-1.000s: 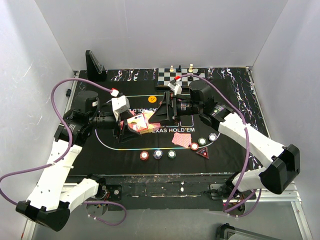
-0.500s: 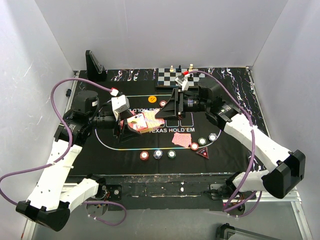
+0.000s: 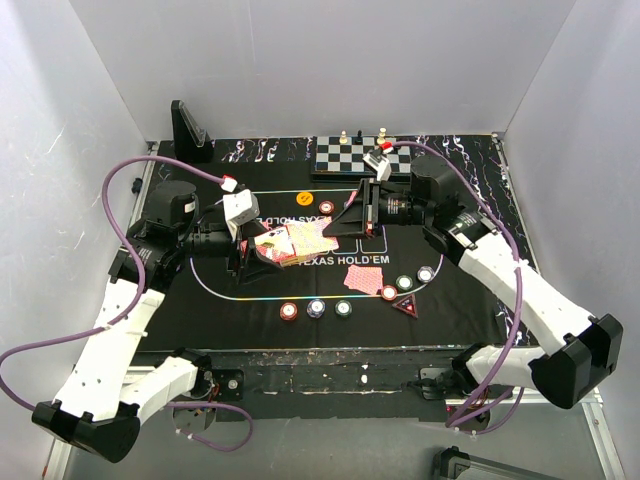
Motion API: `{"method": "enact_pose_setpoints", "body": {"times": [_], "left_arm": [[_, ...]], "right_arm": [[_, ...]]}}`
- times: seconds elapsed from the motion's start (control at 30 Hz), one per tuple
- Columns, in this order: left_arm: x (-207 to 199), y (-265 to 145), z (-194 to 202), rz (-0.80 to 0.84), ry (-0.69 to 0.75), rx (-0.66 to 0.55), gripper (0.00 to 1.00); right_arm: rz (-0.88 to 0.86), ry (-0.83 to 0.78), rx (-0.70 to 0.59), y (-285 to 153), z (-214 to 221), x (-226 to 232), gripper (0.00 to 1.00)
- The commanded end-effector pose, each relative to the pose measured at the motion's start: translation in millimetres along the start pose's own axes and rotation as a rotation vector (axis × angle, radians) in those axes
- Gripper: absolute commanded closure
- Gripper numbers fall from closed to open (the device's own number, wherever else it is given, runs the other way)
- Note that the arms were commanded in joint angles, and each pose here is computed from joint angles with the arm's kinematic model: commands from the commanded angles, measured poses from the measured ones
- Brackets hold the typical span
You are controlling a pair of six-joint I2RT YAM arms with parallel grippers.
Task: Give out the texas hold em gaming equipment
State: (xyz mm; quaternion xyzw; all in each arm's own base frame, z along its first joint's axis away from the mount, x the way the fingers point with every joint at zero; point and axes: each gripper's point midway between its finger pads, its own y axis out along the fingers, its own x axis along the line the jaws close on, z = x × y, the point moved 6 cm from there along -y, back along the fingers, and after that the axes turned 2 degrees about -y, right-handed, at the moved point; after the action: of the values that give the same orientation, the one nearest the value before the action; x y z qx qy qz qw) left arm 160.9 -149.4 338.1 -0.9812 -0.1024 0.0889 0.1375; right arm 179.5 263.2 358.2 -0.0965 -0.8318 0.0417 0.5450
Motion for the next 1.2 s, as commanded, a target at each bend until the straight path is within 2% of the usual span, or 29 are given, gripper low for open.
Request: {"method": "enact_pose_setpoints", "body": {"times": [0.0,0.23,0.8,0.9,1.07,1.17], "left_arm": [[-5.9,-3.0,-6.6,0.019,0.043,-0.040,1.00],[-5.4,-2.4,-4.4,0.019,0.036,-0.034,1.00],[-15.3,-8.5,0.2,0.015,0.030,-0.020,1.00],[-18.1,-10.1,-0.5,0.016,0.031,-0.024,1.00],[-22.8,-13.7,-2.6,0.015,0.031,-0.028,1.00],[-23.1,-14.1,-1.8,0.011,0.027,-0.024,1.00]], "right_arm": [[-0.013,-0.022,-0.015,-13.6,0.2,8.4,0.89],[0.007,-0.039,-0.051,-30.1,-7.4,9.5,0.98],[0.050,-0.099,-0.143,-60.1,-52.5,9.7,0.99],[0.113,-0.108,-0.147,-54.3,-63.9,-7.7,0.99],[0.326,-0.097,-0.131,-35.2,-85.6,-61.8,0.99],[0.500,-0.151,-0.103,-20.7,-97.5,-86.4,0.99]]}}
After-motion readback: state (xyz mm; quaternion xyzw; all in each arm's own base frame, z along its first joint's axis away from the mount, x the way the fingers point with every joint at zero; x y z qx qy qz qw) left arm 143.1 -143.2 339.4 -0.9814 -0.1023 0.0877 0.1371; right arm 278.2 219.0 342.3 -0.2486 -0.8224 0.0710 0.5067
